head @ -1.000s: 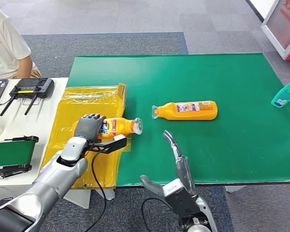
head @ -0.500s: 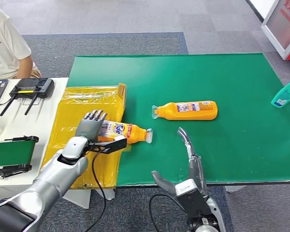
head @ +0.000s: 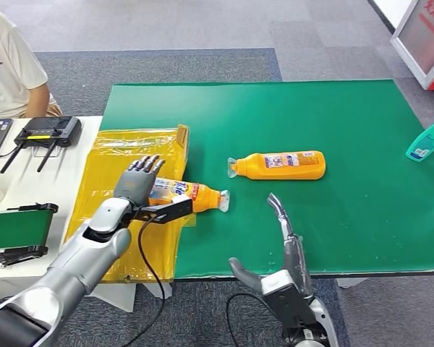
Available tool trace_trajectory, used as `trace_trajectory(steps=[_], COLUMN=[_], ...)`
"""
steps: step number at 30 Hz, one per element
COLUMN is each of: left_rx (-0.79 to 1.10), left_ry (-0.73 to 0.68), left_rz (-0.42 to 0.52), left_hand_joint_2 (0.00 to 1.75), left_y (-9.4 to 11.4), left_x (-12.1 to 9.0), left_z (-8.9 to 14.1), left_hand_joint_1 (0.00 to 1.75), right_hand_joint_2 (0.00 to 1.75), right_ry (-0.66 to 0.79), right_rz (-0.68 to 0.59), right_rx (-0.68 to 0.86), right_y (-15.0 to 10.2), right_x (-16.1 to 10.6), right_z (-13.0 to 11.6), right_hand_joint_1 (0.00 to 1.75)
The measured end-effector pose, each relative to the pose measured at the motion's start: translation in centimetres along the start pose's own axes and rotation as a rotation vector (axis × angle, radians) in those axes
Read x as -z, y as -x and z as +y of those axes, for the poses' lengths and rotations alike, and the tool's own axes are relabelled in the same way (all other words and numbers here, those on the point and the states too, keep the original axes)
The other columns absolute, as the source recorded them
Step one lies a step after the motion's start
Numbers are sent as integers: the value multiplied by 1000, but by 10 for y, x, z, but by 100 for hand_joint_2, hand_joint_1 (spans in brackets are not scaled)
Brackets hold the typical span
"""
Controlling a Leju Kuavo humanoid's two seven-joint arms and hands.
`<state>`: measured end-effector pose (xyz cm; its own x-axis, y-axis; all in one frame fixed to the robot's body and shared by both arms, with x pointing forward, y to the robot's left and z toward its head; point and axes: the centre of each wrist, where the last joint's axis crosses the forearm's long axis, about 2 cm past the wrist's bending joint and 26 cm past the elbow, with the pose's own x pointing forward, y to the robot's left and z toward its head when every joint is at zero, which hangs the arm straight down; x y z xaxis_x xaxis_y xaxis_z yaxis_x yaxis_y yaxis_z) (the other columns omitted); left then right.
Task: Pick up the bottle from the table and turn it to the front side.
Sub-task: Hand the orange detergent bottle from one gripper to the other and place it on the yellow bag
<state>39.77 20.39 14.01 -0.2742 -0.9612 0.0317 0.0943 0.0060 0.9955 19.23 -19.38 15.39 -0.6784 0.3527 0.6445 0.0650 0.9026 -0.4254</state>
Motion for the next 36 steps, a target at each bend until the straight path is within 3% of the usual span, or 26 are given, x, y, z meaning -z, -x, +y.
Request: trace_trajectory(steps=[7,11,17,21,26,32,36], left_rx=[-82,-167,-457,-693,-823,-932,-1027], left_ry=[58,134,185,163,138,35,-172], left_rz=[-23,-71,-181,-260,-301,-359,-437], left_hand_joint_2=[175,175,175,175,175,175,175], left_y=[24,43,66,70,76,75,59], left_x=[-4,-14,-53,-90,-129,-167,-178], left_z=[28,30,16,0,-14,-20,-14], left_hand_joint_1=[0,0,0,0,0,0,0], right_hand_joint_2=[175,175,175,175,175,175,175], right_ry=[-27,-41,-69,-105,-125,-112,-86], right_rz=[161,264,327,320,297,275,238], right_rx=[55,172,269,325,385,448,422], right_y=[9,15,23,28,35,41,44], right_x=[0,0,3,12,23,28,31], right_z=[-9,-15,-22,-25,-29,-34,-38], right_hand_joint_1=[0,0,0,0,0,0,0])
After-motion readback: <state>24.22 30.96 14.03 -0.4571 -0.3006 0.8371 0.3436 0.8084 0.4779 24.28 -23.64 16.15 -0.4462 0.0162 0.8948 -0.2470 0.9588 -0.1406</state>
